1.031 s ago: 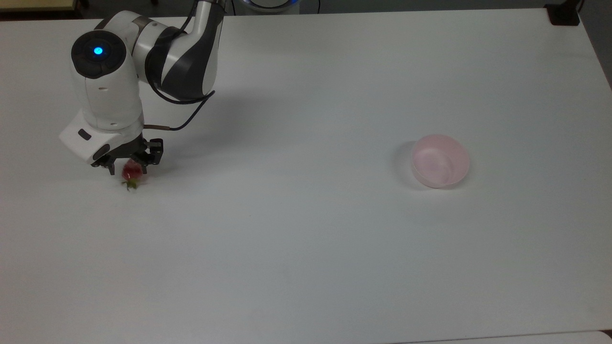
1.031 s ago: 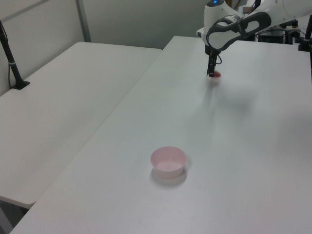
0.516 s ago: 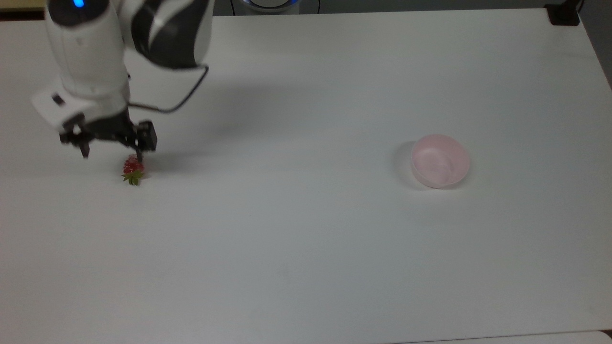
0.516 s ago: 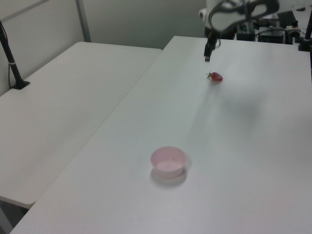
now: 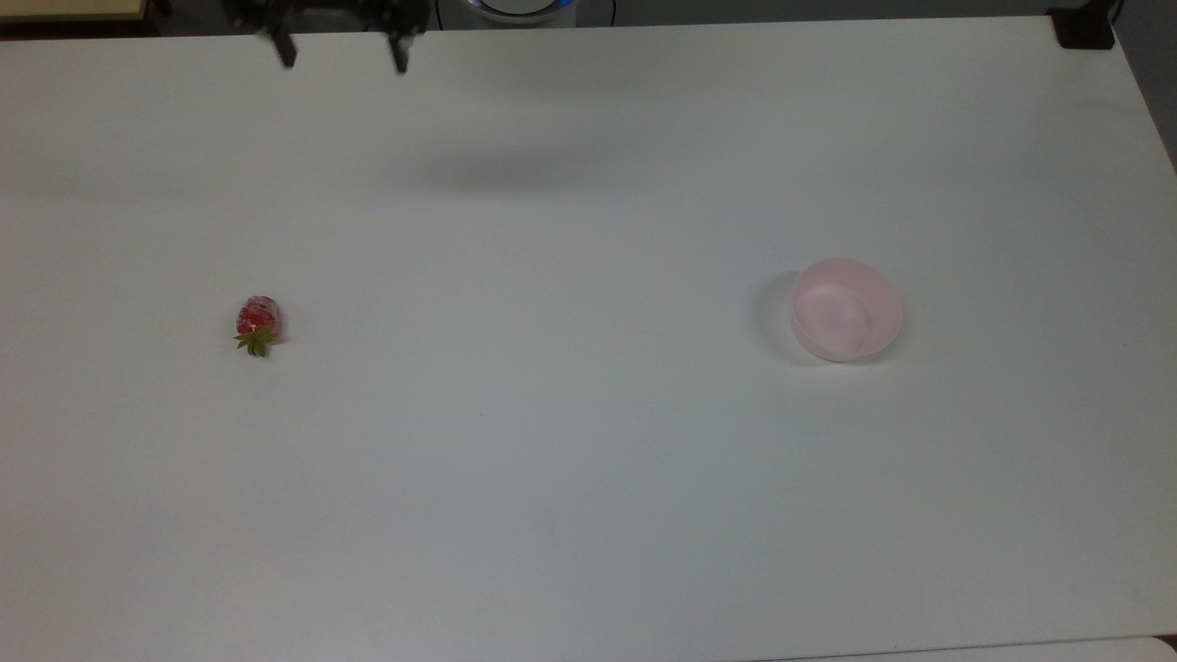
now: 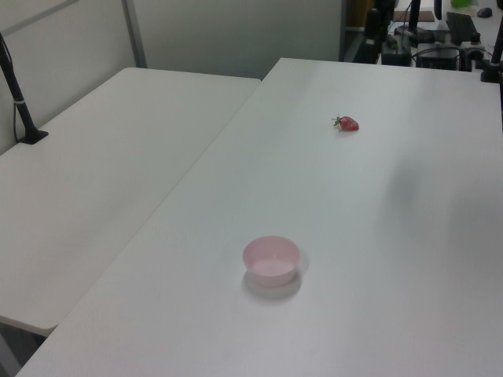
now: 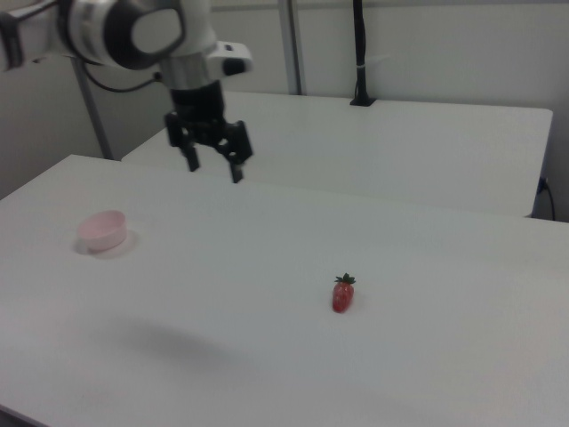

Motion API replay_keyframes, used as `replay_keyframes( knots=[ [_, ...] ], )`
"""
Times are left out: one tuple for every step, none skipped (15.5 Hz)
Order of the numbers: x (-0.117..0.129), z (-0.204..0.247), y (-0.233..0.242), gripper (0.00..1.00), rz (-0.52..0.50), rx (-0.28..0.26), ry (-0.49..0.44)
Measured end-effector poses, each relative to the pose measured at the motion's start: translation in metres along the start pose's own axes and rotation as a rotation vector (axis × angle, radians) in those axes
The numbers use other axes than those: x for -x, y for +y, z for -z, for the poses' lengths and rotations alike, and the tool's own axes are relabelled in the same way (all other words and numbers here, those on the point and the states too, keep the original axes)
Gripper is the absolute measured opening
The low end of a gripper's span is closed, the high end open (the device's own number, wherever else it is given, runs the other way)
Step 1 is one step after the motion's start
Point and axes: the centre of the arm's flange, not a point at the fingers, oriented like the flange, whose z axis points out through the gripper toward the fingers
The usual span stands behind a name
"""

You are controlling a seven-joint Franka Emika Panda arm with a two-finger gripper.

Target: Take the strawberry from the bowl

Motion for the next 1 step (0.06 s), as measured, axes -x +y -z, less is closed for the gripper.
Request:
replay_keyframes(
  knots=[
    [0.0105, 0.0055, -0.0083, 1.0, 0.011, -0.007, -0.01]
  ],
)
